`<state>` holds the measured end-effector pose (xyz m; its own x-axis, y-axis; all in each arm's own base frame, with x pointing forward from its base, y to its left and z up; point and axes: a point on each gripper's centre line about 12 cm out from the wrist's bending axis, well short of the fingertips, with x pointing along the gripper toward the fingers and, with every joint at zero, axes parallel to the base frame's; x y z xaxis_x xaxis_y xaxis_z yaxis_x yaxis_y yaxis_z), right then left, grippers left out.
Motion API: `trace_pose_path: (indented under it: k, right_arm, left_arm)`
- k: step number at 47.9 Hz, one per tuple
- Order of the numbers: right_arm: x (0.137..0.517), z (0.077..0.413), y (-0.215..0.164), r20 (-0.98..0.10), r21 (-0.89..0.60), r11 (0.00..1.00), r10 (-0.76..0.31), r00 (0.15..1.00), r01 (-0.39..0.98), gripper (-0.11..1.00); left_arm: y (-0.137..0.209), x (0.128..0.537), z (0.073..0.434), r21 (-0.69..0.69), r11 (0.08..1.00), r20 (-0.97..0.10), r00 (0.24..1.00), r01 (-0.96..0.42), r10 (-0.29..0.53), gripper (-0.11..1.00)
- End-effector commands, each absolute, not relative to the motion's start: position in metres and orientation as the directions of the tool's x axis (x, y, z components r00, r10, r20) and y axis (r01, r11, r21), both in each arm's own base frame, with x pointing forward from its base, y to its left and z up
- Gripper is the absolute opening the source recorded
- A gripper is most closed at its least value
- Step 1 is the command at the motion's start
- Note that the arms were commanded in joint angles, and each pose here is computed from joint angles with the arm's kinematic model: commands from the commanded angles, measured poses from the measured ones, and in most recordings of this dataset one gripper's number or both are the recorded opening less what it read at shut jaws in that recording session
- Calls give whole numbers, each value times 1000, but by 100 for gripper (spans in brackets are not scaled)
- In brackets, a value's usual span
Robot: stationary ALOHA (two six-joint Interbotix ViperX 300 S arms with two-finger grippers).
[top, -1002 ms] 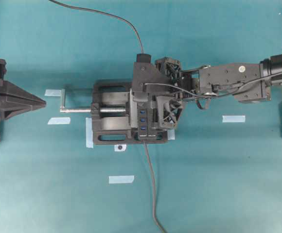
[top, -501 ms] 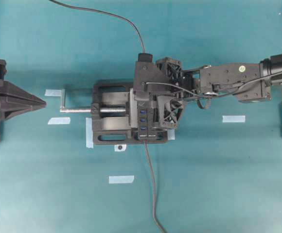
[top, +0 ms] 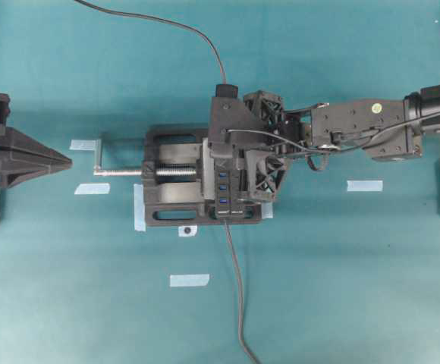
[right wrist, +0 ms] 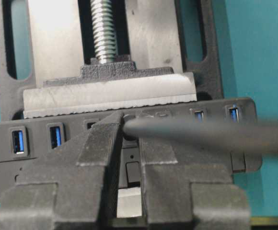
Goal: Insert the USB into the center port of the fixed hub
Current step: 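Push the plug down into the center port with the right gripper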
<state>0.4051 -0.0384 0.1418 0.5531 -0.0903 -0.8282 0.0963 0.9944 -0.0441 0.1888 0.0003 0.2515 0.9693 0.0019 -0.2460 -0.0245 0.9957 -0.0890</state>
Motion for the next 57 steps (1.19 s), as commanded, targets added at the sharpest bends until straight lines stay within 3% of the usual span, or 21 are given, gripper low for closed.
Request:
trace_pose_path:
  k: [1, 40, 48, 57]
  right_arm:
    - [399, 126, -42, -854, -37, 993, -92, 512, 116, 8]
    - [405, 143, -44, -820, -40, 993, -97, 565, 111, 11]
    - [407, 144, -44, -813, -39, 993, -96, 575, 112, 25]
    - [407, 147, -43, -810, -37, 993, -96, 578, 113, 57]
  left_arm:
    - [0, 191, 256, -91, 996, -233, 973, -22, 0, 0]
    - [0, 191, 256, -89, 996, -231, 973, -22, 0, 0]
    - [0, 191, 257, -89, 996, -228, 974, -21, 0, 0]
    - [0, 189, 258, -90, 996, -222, 975, -21, 0, 0]
